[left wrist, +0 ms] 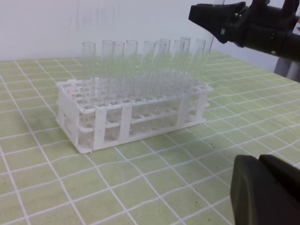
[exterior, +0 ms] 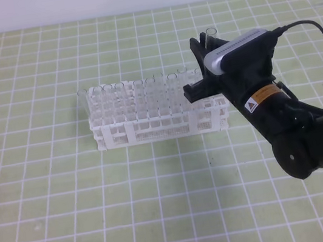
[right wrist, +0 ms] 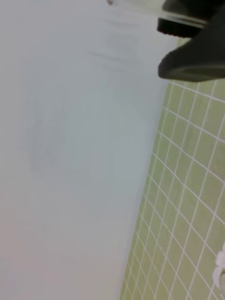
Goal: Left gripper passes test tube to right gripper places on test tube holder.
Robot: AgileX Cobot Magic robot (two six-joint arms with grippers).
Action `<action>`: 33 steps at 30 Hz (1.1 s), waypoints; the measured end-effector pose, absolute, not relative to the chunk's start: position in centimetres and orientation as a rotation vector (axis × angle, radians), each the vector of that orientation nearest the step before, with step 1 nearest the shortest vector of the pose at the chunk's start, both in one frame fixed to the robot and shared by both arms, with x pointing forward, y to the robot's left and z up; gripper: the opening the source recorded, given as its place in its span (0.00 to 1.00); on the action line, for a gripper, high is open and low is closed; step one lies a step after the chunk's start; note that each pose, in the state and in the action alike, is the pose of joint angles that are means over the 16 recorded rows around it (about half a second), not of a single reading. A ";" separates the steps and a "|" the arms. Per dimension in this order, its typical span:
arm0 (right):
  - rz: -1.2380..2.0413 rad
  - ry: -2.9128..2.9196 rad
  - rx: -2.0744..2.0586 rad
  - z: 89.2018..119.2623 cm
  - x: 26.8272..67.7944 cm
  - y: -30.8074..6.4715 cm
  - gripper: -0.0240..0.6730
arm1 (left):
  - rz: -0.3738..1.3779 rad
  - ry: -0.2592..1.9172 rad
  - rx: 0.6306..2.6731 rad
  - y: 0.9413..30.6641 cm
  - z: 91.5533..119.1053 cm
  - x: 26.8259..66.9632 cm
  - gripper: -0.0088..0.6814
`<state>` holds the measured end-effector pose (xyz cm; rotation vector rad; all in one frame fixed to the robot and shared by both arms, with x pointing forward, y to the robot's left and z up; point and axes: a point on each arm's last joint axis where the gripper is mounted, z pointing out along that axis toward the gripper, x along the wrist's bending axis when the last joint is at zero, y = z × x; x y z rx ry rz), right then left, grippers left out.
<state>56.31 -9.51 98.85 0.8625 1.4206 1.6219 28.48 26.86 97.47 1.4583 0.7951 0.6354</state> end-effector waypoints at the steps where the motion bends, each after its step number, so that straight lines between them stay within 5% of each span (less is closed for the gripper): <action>1: 1.622 1.422 0.864 98.8 56.3 -9.5 0.05 | 0.635 0.796 1.459 26.9 97.5 28.5 0.01; 33: 1.605 1.464 0.875 97.3 56.6 -9.2 0.05 | 0.636 0.794 1.458 26.9 97.4 28.5 0.01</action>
